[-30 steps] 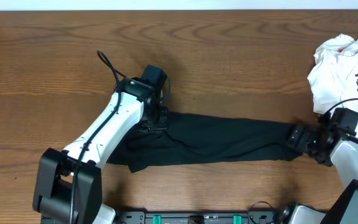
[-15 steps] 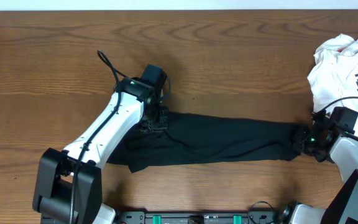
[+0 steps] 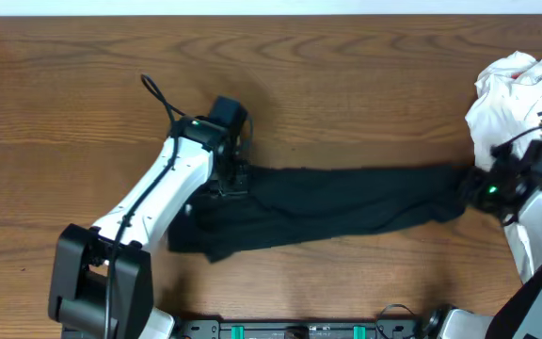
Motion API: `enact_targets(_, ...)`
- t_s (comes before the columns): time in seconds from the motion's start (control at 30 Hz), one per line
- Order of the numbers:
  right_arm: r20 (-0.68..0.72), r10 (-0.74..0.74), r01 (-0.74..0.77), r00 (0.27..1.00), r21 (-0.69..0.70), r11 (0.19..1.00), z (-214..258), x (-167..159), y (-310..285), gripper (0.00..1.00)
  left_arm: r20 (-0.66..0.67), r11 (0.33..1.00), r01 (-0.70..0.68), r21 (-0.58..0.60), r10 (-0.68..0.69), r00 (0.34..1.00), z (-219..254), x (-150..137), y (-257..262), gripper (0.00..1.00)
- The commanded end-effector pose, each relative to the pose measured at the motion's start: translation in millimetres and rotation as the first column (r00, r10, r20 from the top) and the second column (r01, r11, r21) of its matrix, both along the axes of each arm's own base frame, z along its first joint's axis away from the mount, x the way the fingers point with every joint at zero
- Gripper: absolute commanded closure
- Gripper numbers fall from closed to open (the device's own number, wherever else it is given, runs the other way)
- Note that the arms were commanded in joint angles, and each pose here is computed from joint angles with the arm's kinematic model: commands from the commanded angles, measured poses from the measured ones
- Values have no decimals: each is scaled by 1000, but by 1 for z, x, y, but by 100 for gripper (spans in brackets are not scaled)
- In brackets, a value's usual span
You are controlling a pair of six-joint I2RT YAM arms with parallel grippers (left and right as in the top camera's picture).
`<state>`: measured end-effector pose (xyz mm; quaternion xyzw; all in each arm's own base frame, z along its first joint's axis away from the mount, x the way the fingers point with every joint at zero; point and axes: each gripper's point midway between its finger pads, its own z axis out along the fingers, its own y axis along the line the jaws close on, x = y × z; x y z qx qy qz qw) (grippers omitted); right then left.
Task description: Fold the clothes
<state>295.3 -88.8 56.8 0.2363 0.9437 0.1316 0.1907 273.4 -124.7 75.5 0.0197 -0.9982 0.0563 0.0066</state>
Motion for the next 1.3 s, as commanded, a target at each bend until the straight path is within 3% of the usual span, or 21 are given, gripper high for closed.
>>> enact_targets(0.0, 23, -46, 48, 999, -61, 997, 21, 10, -23, 99, 78, 999, -36, -8, 37, 996, 25, 21, 10, 62)
enact_targets(0.33, 26, -43, 45, 999, -60, 997, 66, 20, -27, 99, 133, 967, -252, -28, 254, 958, 62, 26, 79, 57)
enact_targets(0.63, -1, 168, -168, 986, -48, 985, 87, 32, 42, 99, 81, 912, -410, -10, 409, 909, 63, 13, 128, 57)
enact_targets(0.97, -42, 488, -489, 872, -26, 872, 79, 19, 155, 99, 83, 906, -424, -10, 423, 902, 63, 13, 132, 56)
enact_targets(1.27, -67, 633, -635, 772, -10, 773, 49, 2, 225, 99, 83, 906, -424, -11, 423, 902, 63, 13, 132, 56)
